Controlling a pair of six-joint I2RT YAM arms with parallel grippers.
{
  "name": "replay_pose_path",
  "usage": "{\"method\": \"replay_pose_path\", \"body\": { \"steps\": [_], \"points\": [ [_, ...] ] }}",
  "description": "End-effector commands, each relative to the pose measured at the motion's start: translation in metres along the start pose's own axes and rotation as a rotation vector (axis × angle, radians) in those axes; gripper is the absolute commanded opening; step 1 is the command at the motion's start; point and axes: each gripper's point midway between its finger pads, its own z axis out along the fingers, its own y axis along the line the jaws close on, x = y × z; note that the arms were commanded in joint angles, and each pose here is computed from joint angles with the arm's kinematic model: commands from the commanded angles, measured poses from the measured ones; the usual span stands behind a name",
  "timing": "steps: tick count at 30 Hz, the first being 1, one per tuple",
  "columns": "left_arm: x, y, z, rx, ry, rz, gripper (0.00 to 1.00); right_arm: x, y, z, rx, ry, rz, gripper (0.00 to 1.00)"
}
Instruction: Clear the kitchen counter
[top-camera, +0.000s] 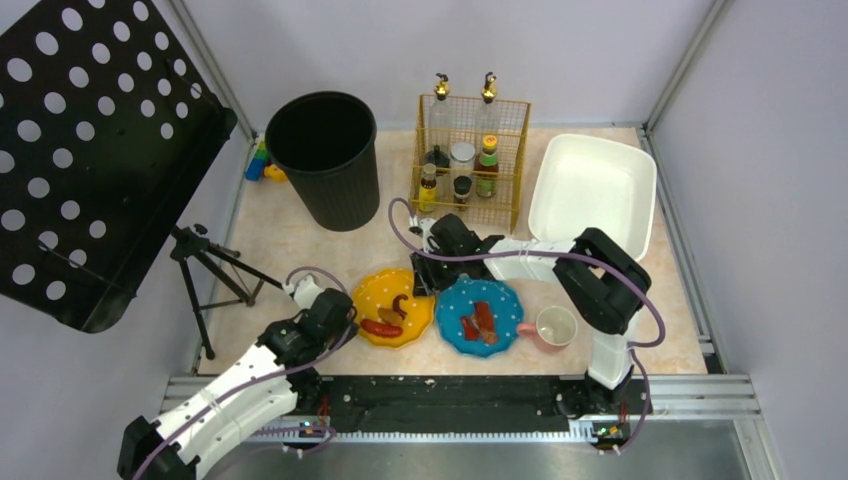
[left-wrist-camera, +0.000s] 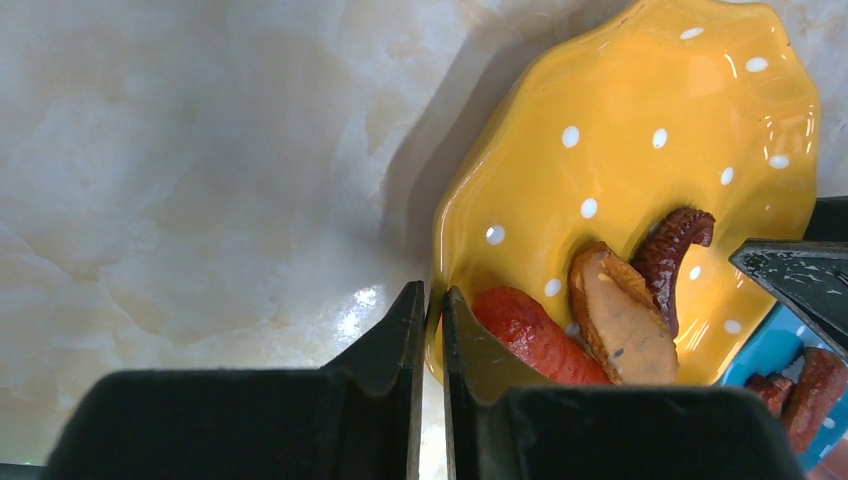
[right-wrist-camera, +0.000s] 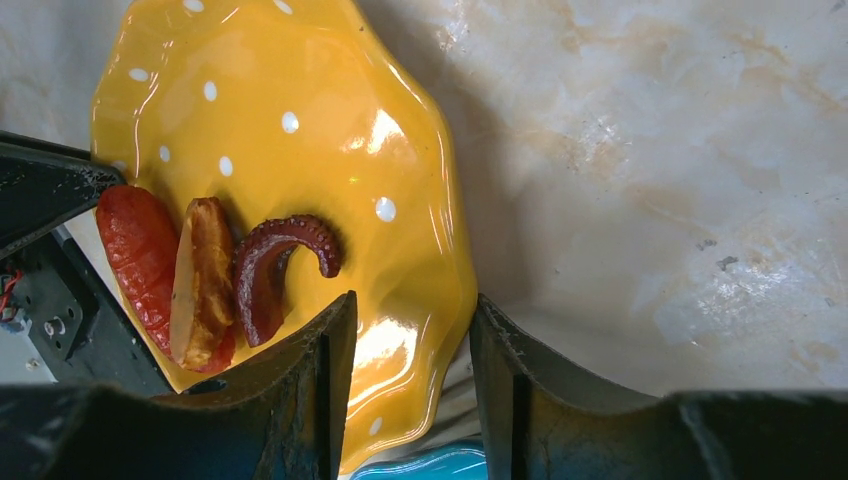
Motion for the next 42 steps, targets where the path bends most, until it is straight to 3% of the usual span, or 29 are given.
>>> {"method": "replay_pose_path", "body": {
  "steps": [1,22,33,42],
  "points": [
    [-0.007,-0.009,0.007,-0.013,-0.022,0.019,0.04,-0.01,-0.002,0.001,0.001,-0.025,-0.001,0.45],
    [-0.006,-0.014,0.042,0.019,0.051,0.032,0.0,-0.013,-0.041,-0.009,0.04,-0.079,0.127,0.44],
    [-0.006,-0.018,0.05,0.138,0.034,-0.005,0.0,-0.009,-0.053,-0.013,0.055,-0.096,0.172,0.44],
    [0.004,-0.027,0.056,0.227,0.102,-0.032,0.0,-0.007,-0.062,-0.018,0.079,-0.107,0.188,0.44]
  ]
}}
